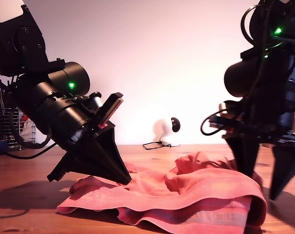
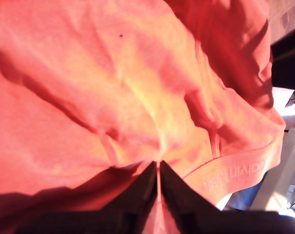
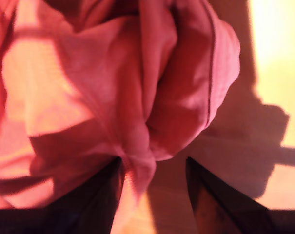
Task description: Fold the underwear in front of you. After folding it, place it to the right side.
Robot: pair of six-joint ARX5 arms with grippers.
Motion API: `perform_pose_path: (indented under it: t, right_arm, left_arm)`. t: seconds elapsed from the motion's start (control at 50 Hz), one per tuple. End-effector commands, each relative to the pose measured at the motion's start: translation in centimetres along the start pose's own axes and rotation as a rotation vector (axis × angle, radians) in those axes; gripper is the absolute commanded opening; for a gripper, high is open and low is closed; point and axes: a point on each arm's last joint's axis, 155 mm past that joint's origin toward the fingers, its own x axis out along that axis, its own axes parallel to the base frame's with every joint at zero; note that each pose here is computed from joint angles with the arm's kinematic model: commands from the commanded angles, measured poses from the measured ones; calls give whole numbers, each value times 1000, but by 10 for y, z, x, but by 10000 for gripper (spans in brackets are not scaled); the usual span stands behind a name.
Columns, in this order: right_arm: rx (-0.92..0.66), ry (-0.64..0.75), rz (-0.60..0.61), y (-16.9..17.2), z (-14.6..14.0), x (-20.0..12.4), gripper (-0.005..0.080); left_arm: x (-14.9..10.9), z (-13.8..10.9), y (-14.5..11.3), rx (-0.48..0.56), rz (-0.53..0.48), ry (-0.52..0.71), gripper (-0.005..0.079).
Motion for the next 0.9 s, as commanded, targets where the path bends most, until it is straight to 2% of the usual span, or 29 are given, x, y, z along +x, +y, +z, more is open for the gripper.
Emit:
perform_pose_path:
  t: [0.0, 0.34, 0.42, 0.52, 0.58, 0.88]
  right_arm:
    - [-13, -14, 11, 10, 2, 0, 378]
    - [-50, 51, -18, 11, -5, 27, 344]
    - [-62, 47, -27, 9, -3, 30, 229]
    - [-72, 20, -57, 6, 3, 31, 47]
    - [-75, 4, -85, 1, 7, 31, -16]
    - [-141, 42, -185, -21, -2, 27, -13]
  left_arm:
    - [-3, 1, -3, 19, -5, -13, -21]
    - [-8, 3, 2, -2, -5, -19, -21]
    - [-10, 4, 5, -10, -3, -22, -21]
    - [-12, 2, 10, -20, 6, -15, -21]
    - [-14, 1, 13, -23, 11, -12, -21]
    - [-15, 0, 22, -23, 52, -11, -21]
